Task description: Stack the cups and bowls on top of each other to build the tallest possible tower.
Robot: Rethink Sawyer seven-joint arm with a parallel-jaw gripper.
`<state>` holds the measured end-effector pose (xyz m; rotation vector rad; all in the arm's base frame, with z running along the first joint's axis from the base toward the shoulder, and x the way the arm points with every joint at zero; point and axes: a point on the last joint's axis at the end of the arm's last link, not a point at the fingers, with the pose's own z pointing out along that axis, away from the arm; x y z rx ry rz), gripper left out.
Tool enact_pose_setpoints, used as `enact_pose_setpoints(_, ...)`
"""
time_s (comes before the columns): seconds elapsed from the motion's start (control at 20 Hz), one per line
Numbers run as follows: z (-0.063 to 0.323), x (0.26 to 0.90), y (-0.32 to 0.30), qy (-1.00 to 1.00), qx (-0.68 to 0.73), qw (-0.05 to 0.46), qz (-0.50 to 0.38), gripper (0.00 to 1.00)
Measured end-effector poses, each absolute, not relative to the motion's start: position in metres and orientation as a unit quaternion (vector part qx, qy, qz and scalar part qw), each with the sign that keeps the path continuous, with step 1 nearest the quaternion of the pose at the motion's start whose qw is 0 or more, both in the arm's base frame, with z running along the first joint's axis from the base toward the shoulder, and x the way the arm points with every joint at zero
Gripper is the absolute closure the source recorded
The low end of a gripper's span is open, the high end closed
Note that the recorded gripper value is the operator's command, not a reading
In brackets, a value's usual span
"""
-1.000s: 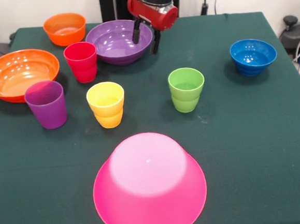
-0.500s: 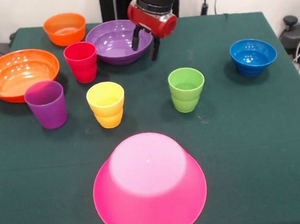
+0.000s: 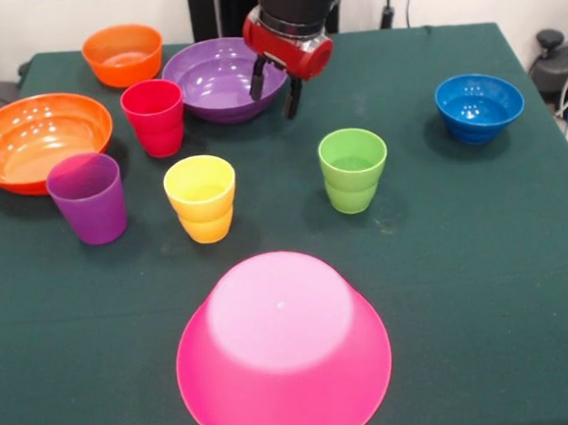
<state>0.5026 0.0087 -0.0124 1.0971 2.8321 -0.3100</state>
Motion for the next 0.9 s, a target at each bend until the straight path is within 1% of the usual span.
enact_pose_setpoints(0.3,-0.013,0.499,0.005,0.93,0.349,0.051,-0.103,0.0)
enact_pose_setpoints(0.9,-0.001,0.49,0.003,0.933,0.341,0.051,-0.105,0.0)
